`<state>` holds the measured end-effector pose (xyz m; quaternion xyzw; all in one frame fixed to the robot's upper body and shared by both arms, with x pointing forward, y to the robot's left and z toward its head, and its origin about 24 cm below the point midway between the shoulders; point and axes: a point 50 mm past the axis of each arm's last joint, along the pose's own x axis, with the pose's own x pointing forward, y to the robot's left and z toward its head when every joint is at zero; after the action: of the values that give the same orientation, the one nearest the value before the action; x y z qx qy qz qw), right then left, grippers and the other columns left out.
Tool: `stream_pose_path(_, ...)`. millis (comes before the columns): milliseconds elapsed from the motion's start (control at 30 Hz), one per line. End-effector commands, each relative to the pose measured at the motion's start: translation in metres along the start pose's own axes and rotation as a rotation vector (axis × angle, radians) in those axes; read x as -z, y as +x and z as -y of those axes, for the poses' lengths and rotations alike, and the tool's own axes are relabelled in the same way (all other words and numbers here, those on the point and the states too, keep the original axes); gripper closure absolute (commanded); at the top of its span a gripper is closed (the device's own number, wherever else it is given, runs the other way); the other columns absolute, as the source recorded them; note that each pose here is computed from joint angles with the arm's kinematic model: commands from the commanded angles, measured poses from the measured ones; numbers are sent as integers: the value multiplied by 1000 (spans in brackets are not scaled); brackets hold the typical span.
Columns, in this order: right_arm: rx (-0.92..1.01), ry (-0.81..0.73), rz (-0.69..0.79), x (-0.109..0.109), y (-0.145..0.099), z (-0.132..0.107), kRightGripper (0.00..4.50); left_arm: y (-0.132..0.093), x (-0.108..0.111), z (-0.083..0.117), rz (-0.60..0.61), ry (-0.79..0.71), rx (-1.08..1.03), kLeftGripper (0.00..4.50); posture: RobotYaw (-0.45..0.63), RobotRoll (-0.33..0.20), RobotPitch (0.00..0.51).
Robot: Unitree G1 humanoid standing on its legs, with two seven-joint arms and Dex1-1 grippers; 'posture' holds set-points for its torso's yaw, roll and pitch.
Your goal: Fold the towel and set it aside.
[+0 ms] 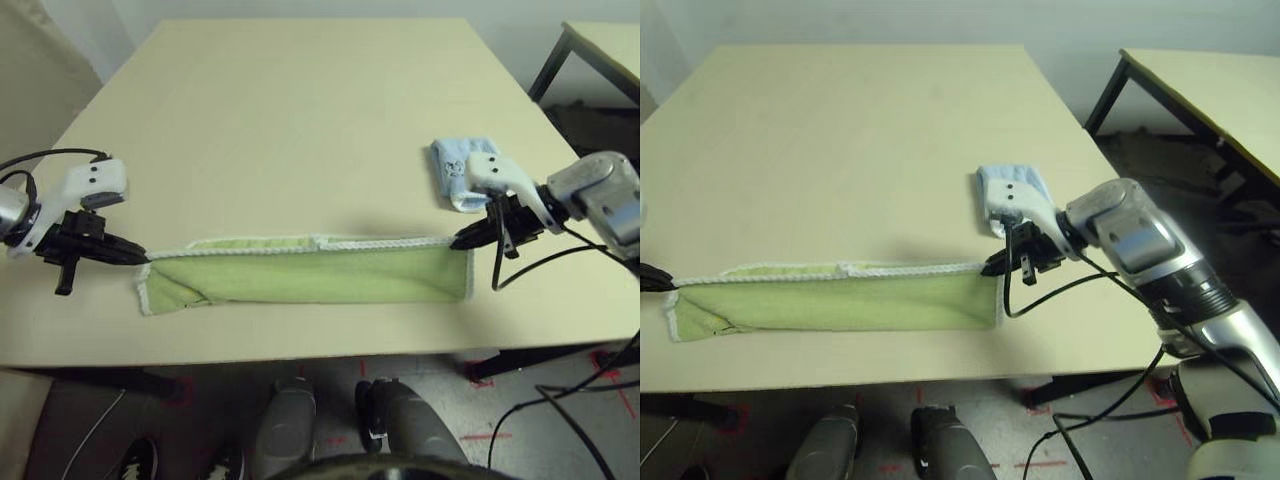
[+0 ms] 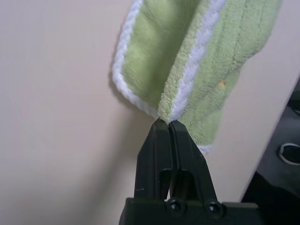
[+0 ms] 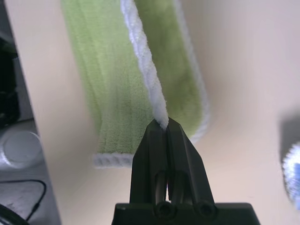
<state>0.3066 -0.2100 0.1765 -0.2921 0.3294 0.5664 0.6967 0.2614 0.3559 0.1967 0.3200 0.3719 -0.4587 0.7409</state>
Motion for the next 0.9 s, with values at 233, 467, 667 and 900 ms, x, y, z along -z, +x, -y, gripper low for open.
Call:
stream_pose_path(233,48,-23,-19,3,-6,6,4500,5,-11,-15,21,67,-45,4461,126,0,115)
stream_pose_path(467,-12,-56,-81,7,-8,3,4500,4,-22,-18,-63,110,33,4461,124,0,112)
stream_pose_path(667,-13,-55,-75,10,2,1,4500,13,-25,-16,-72,124,93,4461,107,0,120)
stream_pose_path(900,48,-62,-39,5,10,5,4500,19,-28,-22,-24,153,71,4461,106,0,120)
